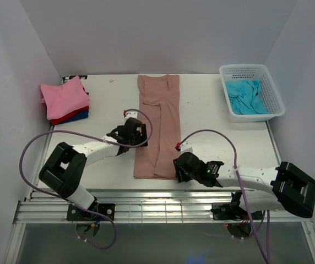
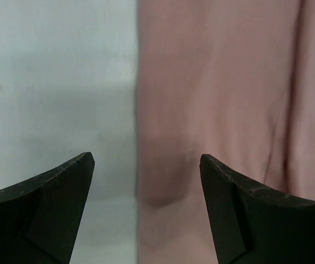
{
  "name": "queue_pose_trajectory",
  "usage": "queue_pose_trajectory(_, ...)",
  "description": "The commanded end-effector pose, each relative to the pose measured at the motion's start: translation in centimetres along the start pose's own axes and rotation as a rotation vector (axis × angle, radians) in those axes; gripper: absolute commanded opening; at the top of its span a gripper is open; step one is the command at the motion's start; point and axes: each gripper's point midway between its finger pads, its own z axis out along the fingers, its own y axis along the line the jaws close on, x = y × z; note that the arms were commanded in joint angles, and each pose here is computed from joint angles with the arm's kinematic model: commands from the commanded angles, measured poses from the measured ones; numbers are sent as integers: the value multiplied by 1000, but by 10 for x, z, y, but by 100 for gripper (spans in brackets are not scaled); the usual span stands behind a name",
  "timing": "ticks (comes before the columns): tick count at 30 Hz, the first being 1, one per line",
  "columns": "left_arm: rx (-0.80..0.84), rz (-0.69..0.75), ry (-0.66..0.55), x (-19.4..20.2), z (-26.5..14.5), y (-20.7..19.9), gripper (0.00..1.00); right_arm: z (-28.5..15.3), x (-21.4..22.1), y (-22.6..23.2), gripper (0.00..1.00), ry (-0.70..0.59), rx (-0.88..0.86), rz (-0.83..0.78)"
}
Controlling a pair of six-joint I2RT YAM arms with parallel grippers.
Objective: Fold and stack the t-shirts
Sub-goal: Grab the bottom of the folded rectangular tshirt with both arms
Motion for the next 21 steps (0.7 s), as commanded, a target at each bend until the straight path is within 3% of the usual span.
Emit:
queue_pose_trajectory(1,-11,-89,76,31,-28,3,88,-2,-12,15,47,-58,-43,43)
queue_pose_trajectory(5,-41,-82,130,68,-46,10,88,-3,-10,20,47,-59,-45,33)
queue_pose_trajectory(11,-19,-139,177,87,-68,9,87,2,-3,23,46,-33,-21,17)
queue_pose_trajectory(21,7,-211,298,151,-104,18,83,4,0,34,45,-27,11,-23)
